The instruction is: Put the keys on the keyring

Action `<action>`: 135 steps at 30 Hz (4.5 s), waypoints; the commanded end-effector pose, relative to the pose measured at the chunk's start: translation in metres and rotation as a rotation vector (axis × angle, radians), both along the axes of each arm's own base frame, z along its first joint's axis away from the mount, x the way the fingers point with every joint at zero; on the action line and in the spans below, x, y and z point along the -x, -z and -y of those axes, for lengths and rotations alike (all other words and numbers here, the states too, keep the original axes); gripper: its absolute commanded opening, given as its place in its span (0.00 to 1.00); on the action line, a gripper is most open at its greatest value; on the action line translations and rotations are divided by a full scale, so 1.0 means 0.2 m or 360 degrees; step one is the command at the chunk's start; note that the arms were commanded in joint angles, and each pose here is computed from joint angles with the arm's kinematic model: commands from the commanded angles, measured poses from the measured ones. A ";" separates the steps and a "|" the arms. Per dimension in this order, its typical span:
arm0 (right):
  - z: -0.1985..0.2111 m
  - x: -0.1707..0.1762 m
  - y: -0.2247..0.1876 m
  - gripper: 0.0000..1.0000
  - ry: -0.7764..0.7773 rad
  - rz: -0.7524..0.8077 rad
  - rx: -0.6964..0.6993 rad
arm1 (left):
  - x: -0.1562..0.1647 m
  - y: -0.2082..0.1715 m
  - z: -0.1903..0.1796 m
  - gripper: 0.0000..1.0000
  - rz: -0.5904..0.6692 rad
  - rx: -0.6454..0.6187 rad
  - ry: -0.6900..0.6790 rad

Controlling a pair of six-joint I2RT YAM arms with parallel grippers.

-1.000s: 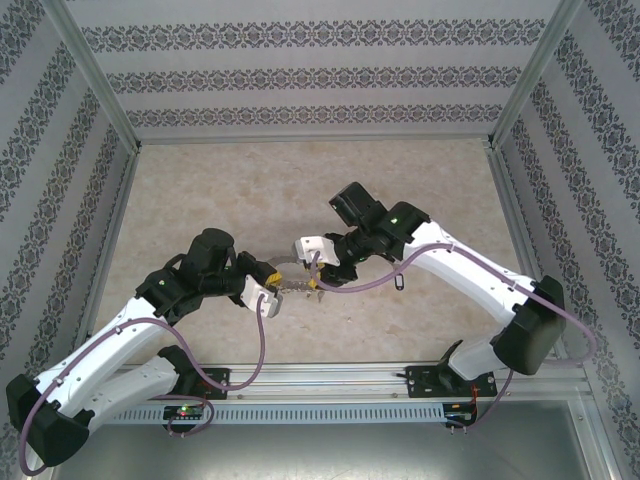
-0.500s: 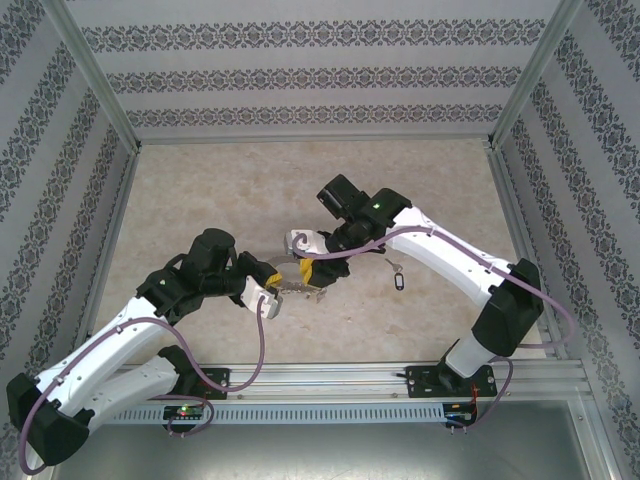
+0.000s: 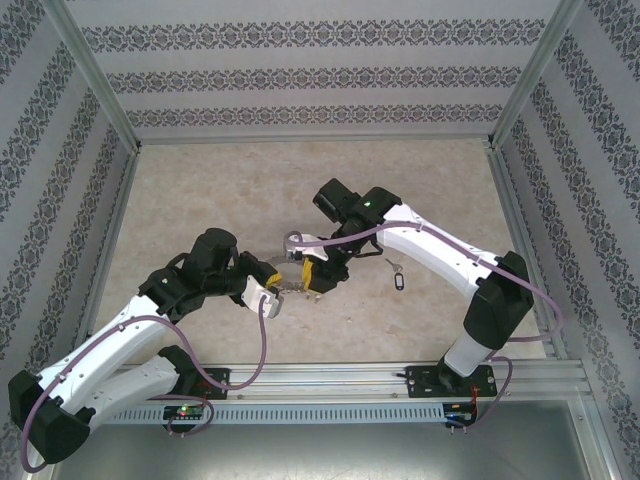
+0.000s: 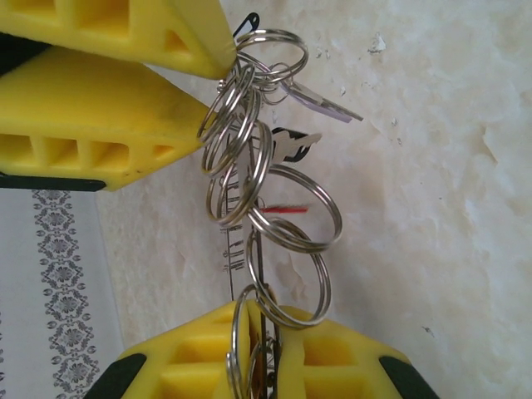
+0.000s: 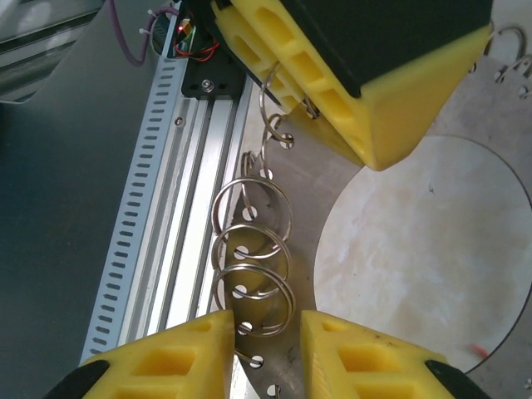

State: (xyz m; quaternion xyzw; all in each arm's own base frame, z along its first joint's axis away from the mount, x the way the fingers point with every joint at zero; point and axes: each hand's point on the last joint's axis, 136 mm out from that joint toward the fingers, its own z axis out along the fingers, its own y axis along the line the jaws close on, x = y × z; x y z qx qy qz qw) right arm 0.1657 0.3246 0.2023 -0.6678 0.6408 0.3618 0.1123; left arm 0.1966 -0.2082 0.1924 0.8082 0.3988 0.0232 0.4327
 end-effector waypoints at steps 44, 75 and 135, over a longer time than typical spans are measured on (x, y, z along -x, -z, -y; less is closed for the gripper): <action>0.03 -0.12 -0.12 0.00 0.0112 0.0648 -0.0334 | 0.06 0.07 0.05 0.00 -0.0501 0.0140 -0.0199; 0.09 -0.22 -0.10 0.00 0.0619 0.0766 -0.0615 | -0.05 -0.02 0.09 0.47 -0.1193 0.0585 -0.0298; 0.09 -0.15 -0.07 0.31 0.0568 0.1092 -0.0742 | -0.11 -0.19 0.21 0.00 -0.0780 0.0853 -0.0309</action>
